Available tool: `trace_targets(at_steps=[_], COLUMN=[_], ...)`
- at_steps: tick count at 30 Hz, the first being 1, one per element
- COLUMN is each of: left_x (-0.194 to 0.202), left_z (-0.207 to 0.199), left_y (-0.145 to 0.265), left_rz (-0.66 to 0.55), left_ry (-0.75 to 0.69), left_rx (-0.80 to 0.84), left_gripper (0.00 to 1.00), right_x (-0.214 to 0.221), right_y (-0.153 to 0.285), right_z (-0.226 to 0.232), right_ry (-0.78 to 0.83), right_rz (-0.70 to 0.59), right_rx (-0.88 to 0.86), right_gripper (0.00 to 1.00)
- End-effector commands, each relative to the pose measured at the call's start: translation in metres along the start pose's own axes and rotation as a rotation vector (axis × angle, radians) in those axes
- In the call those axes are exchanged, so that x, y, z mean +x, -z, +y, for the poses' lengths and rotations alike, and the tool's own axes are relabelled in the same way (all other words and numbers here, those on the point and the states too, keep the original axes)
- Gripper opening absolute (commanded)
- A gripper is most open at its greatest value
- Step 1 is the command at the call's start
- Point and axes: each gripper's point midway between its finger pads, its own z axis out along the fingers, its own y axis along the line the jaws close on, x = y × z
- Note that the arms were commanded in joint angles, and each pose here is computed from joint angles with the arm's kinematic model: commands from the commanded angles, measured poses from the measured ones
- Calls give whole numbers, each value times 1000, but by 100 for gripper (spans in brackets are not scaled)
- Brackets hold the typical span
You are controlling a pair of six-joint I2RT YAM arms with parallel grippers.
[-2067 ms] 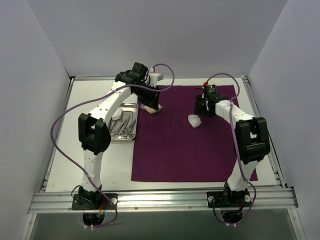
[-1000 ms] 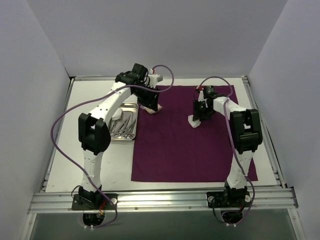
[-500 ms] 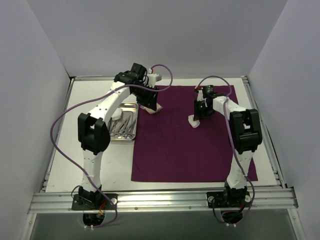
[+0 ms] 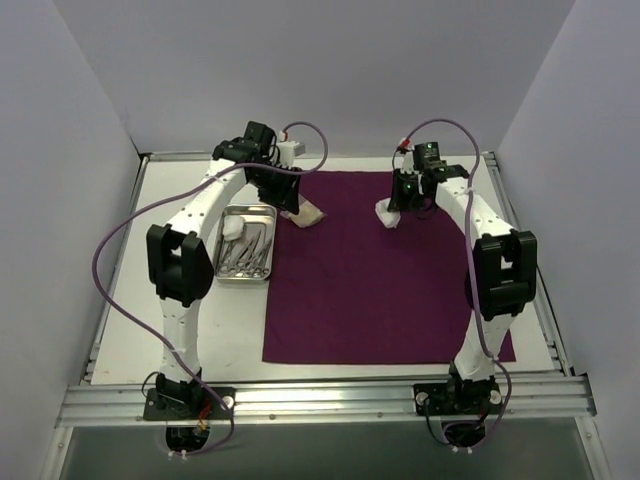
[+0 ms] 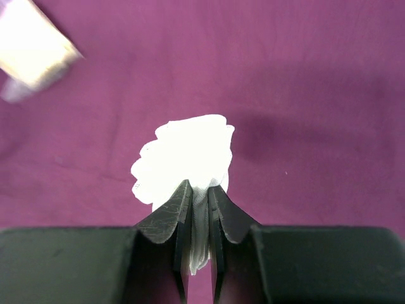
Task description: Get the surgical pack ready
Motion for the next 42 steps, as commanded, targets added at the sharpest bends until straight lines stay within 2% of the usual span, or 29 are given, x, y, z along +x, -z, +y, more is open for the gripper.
trace_targets(at_steps=[1,3,6,7,8,9,10,11,12,13,14,17,19,22,29,36,42], left_x=[-23,-24,-24,-24,-22,-18,-15,-10,-6,4,8,23,36,37,48,56,55], left_z=[4,22,56,65,76,96,109,119,130,151,162,188,206,211,213,214,217], left_y=[35,45,68,77,83,92,100,105,109,116,119,122,130,131,106,85,79], left_rz=[-108,-123,-153,-165,-166,-170,-173,-171,-171,-163,-163,-170,-174,-189,-176,-161,-157], left_ry=[-16,10,54,66,82,116,135,158,184,226,243,336,375,350,369,406,405], left_rx=[-16,-48,-140,-173,-206,-249,-296,-323,-351,-398,-423,-476,-508,-532,-483,-451,-452], left_gripper=[54,54,54,54,54,54,54,54,54,54,54,54,54,54,54,54,54], right_x=[-48,-70,-103,-101,-116,-119,-117,-124,-124,-117,-110,-99,-92,-87,-85,-55,-59], right_y=[36,41,46,40,42,41,30,38,37,18,18,-6,-24,-46,-77,-118,-127], right_z=[28,48,109,147,172,195,217,260,280,296,326,365,375,378,370,356,359], right_ry=[-32,-88,-114,-164,-182,-210,-308,-310,-334,-363,-386,-415,-437,-462,-491,-574,-575], right_rz=[-125,-180,-281,-273,-339,-354,-332,-387,-393,-369,-363,-340,-329,-336,-378,-316,-326], right_rx=[-39,-76,-196,-267,-337,-394,-448,-560,-613,-636,-693,-733,-734,-701,-635,-576,-573], right_gripper=[0,0,0,0,0,0,0,0,0,0,0,0,0,0,0,0,0])
